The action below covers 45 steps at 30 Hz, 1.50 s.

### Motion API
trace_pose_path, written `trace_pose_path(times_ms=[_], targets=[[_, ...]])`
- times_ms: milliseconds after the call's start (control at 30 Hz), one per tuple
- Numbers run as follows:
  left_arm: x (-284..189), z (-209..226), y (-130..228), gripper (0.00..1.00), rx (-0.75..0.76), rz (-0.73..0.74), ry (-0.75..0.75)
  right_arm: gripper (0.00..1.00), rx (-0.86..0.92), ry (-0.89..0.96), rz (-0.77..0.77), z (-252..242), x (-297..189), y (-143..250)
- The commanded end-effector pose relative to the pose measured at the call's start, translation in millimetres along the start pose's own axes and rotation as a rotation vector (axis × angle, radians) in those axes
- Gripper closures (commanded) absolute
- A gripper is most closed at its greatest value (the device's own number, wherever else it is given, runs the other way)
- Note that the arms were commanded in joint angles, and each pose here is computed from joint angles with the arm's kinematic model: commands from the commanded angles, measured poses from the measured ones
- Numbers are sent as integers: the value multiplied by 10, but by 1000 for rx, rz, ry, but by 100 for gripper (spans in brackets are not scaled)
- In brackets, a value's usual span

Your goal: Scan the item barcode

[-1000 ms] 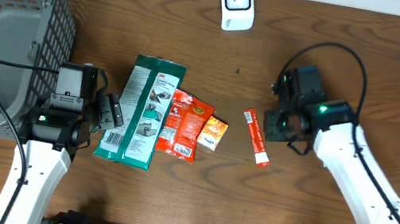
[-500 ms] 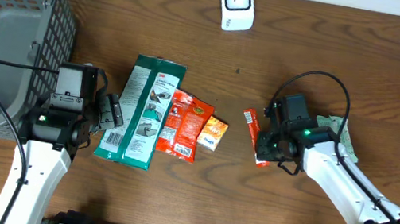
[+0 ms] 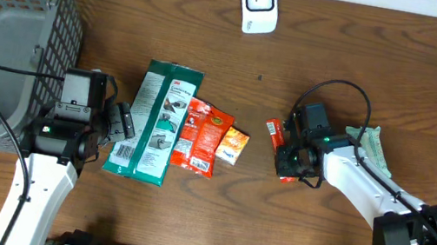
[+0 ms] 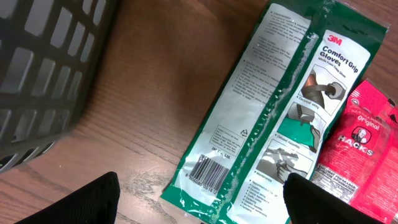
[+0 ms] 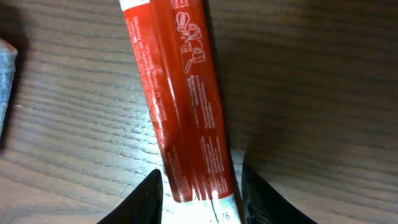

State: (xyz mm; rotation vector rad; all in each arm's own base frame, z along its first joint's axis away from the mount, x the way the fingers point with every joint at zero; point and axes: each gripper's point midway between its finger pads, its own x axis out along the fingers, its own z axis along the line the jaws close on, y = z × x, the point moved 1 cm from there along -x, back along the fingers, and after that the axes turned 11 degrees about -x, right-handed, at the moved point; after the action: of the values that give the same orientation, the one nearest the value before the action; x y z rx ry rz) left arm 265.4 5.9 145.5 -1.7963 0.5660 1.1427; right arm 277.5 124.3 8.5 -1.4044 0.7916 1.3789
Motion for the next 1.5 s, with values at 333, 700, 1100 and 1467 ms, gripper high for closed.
trace_pose_path(times_ms=[333,700,1100,1467], targets=[[-23,-24,-42,15,-6,-7,9,55,22,-22,20,32,-126,-172],[-23,-24,-42,15,-6,-7,9,55,87,-14,62,-30,-199,-132],[-23,-24,-42,15,-6,-7,9,61,85,18,46,-99,-93,-83],[-23,-24,-42,15,-6,-7,9,62,91,17,34,-117,64,34]])
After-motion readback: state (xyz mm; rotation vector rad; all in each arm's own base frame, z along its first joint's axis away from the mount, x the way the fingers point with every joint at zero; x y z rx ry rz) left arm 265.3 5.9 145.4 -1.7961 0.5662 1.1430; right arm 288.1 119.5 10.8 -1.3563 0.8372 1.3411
